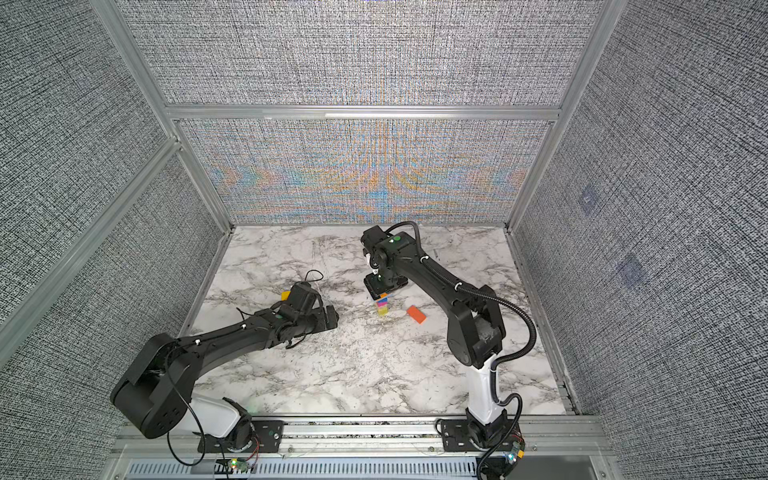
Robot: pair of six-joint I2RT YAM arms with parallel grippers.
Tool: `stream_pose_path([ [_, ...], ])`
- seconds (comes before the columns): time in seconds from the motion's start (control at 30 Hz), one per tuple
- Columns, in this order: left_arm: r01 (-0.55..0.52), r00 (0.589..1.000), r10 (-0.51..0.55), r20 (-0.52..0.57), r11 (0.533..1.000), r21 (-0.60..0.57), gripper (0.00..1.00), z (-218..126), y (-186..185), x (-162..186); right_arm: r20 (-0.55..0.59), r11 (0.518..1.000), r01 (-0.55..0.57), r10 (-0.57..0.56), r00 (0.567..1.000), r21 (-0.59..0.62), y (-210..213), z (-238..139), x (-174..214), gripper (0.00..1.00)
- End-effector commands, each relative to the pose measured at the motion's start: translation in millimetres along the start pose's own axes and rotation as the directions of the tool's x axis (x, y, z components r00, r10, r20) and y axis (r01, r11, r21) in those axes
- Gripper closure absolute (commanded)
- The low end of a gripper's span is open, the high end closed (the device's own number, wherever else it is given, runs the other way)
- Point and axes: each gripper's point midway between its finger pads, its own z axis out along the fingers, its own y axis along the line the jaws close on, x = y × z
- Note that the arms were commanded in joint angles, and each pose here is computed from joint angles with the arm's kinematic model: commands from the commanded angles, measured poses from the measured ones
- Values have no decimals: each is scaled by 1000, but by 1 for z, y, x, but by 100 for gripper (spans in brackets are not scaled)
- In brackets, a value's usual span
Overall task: Build the wood block tower
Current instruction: 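Open the right gripper to release the yellow block and raise it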
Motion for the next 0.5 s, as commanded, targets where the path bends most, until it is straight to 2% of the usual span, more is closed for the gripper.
stream_pose_path([
  [0.0, 0, 1000, 0, 21, 1000, 15, 2, -1, -3, -5, 4, 1000, -6, 6, 1000, -17, 3, -3, 1, 31],
  [0.23, 0, 1000, 0, 25, 1000, 19, 2, -3, -4, -5, 44, 999, -40, 40, 998, -10, -2, -13, -2, 29],
  [0.47, -7, 1000, 6, 28, 1000, 31, 2, -9, -8, -8, 120, 983, -180, 182, 976, -31, -25, -37, 5, 28],
])
